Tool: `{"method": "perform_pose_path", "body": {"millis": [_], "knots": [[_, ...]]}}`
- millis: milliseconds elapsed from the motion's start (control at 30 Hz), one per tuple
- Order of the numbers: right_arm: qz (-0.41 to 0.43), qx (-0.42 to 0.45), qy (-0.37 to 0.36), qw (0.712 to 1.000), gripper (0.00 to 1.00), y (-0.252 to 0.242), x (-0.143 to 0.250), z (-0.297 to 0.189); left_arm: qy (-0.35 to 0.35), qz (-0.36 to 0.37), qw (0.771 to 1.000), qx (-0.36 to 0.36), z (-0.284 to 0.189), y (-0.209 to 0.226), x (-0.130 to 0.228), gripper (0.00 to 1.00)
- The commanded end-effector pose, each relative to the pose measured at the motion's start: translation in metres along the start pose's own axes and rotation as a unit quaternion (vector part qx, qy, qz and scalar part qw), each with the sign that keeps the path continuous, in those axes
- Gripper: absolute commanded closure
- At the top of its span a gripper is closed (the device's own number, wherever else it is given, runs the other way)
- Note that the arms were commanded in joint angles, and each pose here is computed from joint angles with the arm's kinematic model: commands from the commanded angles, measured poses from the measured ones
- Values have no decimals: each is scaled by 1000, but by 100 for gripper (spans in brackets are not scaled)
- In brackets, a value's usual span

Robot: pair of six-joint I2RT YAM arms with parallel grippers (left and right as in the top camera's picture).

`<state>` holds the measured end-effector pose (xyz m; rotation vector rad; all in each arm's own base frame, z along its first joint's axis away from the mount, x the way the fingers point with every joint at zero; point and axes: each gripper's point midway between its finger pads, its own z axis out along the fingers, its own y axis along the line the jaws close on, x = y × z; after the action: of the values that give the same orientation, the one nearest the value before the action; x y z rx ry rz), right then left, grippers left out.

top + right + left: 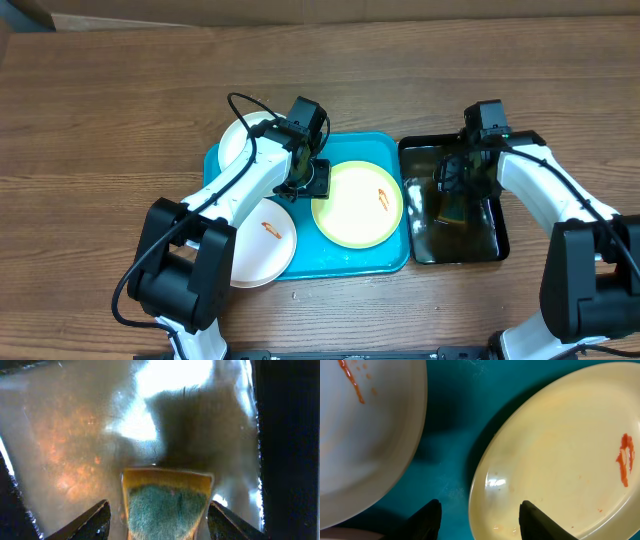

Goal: Clean dirty plates on tray and stack at the side

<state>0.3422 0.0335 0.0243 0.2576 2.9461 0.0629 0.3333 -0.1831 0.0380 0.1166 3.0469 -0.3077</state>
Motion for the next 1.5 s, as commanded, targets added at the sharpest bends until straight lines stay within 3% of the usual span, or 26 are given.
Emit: {"method": "perform_pose_path", "body": {"millis": [0,33,67,100,133,200,267,367,500,733,767,800,833,867,900,933,1000,1033,1167,1233,1333,1467], "knots": [[6,10,11,1000,36,-5,12,15,8,-1,1000,-8,6,1,4,48],[6,10,13,1000,37,-5,12,17,8,-1,1000,-8,6,1,5,48],[6,9,11,1000,60,-4,11,17,8,-1,1000,-8,6,1,4,48],[6,7,8,1000,92,-3,9,16,8,-1,1000,-8,6,1,4,48],[6,6,4,1000,96,-2,6,14,7,-1,1000,-8,6,1,4,48],[6,1,-3,1000,96,1,-3,7,6,-1,1000,-12,6,3,4,50],[6,-13,-6,1000,65,8,-12,-2,0,-1,1000,-27,5,8,2,52],[6,-20,-3,1000,39,12,-17,-12,-2,-1,999,-32,5,10,1,52],[6,-12,23,1000,28,8,-3,-11,0,-1,999,-33,5,10,2,52],[9,-4,52,999,31,0,27,12,0,-1,999,-33,5,10,2,51],[9,-5,48,999,39,0,27,13,0,-1,999,-33,5,10,2,51],[9,-6,46,999,61,0,26,13,0,-1,999,-32,5,10,2,51],[9,-10,44,999,93,2,24,13,-1,-1,999,-32,5,10,2,51],[9,-20,43,999,96,6,23,13,-1,-1,999,-32,5,10,2,51],[9,-29,43,999,96,9,22,12,-1,-1,999,-32,5,10,2,51],[10,-35,43,998,79,11,22,12,-1,-1,999,-32,5,10,2,50],[10,-35,44,998,32,12,19,7,-1,-1,999,-32,5,10,2,47],[9,-35,44,998,27,12,17,5,-1,-1,999,-32,5,10,2,47],[10,-20,53,998,27,9,15,-5,-1,-1,999,-32,5,10,1,47],[10,-17,60,998,37,8,19,-5,0,-1,999,-33,6,10,2,48],[22,-13,70,997,64,6,25,-3,6,-2,999,-35,10,13,7,53],[22,-14,67,997,66,6,25,-1,6,-2,999,-36,18,16,12,60]]}}
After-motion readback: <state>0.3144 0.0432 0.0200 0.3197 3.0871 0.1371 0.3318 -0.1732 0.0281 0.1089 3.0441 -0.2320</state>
